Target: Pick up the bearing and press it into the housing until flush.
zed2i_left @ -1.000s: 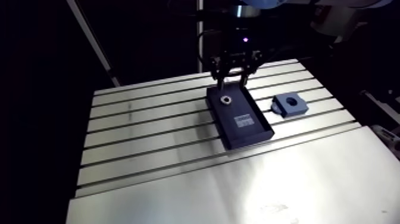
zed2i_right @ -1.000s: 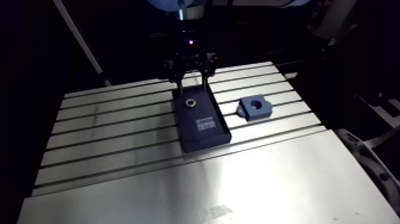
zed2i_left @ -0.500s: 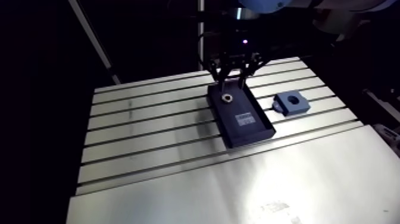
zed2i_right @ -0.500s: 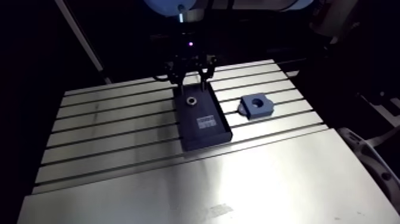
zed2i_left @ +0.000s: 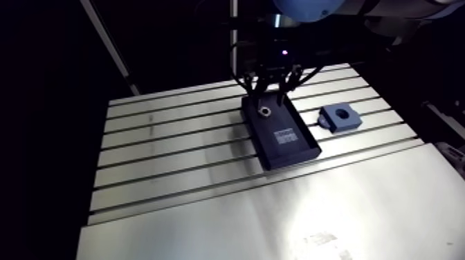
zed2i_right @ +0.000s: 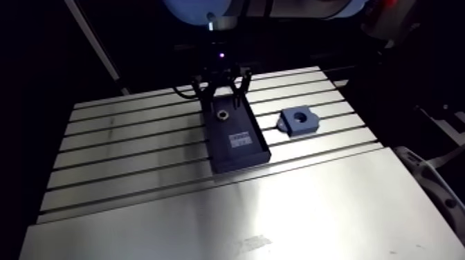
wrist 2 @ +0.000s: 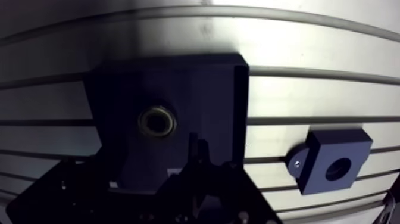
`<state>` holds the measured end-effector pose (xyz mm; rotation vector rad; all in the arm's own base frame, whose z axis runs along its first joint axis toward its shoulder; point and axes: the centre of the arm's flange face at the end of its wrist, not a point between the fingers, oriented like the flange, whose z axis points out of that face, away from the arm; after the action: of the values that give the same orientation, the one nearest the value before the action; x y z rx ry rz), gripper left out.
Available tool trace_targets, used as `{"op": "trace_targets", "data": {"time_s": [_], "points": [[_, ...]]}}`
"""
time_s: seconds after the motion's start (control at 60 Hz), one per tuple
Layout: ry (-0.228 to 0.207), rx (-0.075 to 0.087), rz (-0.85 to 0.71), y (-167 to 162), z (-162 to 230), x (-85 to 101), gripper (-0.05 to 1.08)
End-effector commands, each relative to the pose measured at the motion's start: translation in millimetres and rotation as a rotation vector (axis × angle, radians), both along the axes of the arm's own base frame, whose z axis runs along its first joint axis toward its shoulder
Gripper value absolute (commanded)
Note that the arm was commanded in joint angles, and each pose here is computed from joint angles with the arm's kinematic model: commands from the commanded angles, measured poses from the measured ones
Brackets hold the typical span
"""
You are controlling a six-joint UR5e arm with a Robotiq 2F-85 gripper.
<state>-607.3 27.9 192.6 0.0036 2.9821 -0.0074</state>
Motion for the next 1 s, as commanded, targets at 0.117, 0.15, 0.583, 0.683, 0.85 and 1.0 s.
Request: {"op": "trace_targets", "data": {"time_s": [0.117,0.15,0.583,0.683,0.85,1.0], "points": [[0.010,0.001,0.000,-0.4,-2.4,0.7,0.37],[0.022,0.004,0.002,-1.0,-2.3,0.0,0.37],[0.044,0.005,0.008,-5.8,-6.3,1.8,0.37],[0.042,0.006,0.008,-5.8,-6.9,2.3,0.37],[0.046,0.007,0.009,-6.8,-6.6,2.7,0.37],[0.080,0.011,0.020,-8.4,-5.1,0.2,0.37]]}}
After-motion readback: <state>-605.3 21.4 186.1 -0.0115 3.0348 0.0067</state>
